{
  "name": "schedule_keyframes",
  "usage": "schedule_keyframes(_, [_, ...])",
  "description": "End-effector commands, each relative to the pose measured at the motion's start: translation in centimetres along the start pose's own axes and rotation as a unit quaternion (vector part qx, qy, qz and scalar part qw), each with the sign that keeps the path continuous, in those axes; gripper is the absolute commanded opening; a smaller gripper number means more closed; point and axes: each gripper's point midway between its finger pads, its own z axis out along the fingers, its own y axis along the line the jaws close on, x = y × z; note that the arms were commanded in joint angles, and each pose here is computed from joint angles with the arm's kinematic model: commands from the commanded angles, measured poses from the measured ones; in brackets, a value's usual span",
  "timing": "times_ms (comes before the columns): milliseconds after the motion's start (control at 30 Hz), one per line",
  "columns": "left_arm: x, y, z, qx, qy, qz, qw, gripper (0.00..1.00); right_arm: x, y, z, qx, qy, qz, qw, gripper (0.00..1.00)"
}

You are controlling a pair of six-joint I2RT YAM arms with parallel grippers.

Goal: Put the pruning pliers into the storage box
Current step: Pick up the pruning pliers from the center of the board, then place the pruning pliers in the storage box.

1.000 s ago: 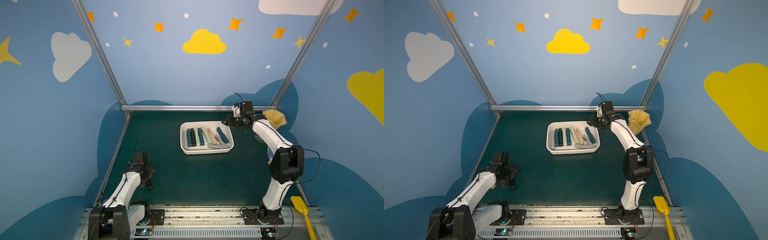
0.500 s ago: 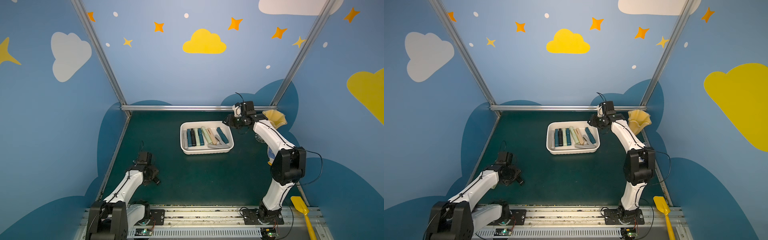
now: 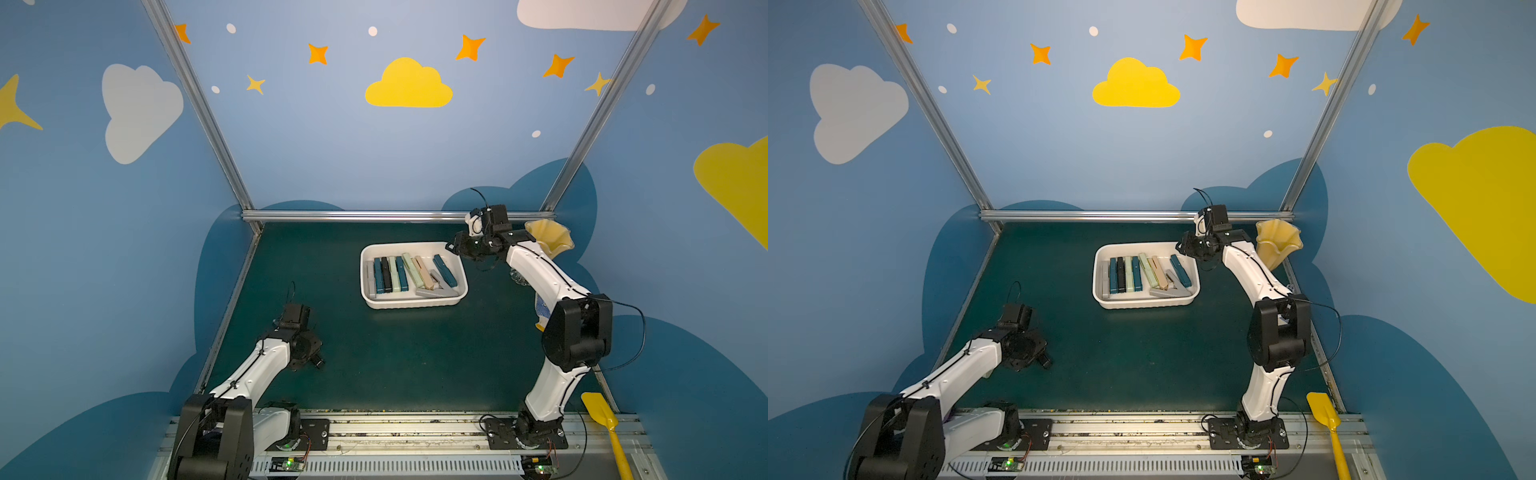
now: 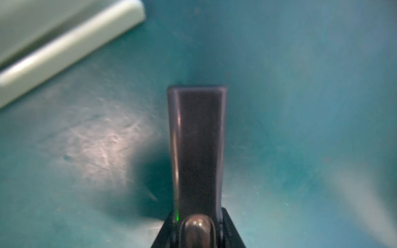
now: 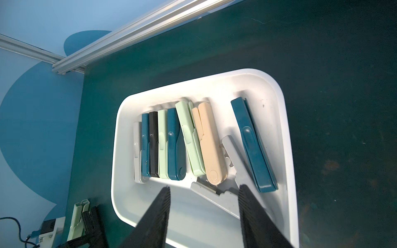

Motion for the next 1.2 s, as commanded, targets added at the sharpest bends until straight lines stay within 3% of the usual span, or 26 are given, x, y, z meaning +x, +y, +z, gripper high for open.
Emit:
schedule_keyframes(0, [-1.1,-1.5,-1.0,0.007,-0.013,0.036,0.999,0.28,-0.8,0.5,-1.9,-0.002,-0.021,-0.002,1.000,0.49])
schedule_keyframes(133, [-2.8,-4.1,-2.8,0.021,-0.029,0.104,0.994,0.25,-0.8,0.1,-2.1,0.002,-0.024,-0.001,1.000,0.49])
schedule_keyframes(333, [-5.7,-9.9,-6.6,0.056,-0.064,0.238,0.968,0.24,-0.9,-0.5,-2.8,0.004,-0.030,0.004,1.000,0.49])
schedule_keyframes(433, [-7.6,-14.9,-9.7,0.085,-0.100,0.306,0.943,0.24,-1.0,-1.0,-3.1,0.007,-0.032,0.007,0.999,0.49])
schedule_keyframes(600, [-8.2,-25.5,-12.3,0.124,-0.102,0.414,0.896,0.25,-1.4,-2.0,-4.2,0.009,-0.040,0.019,0.999,0.49])
schedule_keyframes(800, [-4.7,-37.0,-11.0,0.184,-0.072,0.457,0.867,0.27,-1.5,-3.6,-5.6,0.022,-0.049,0.033,0.998,0.49])
schedule_keyframes(1000, [-0.8,-44.5,-8.4,0.240,-0.054,0.420,0.873,0.29,-1.5,-4.9,-6.0,0.021,-0.048,0.048,0.997,0.49])
schedule_keyframes(1167, [3.3,-47.4,-6.6,0.253,-0.039,0.402,0.879,0.29,-1.2,-5.6,-6.1,0.017,-0.045,0.054,0.997,0.49])
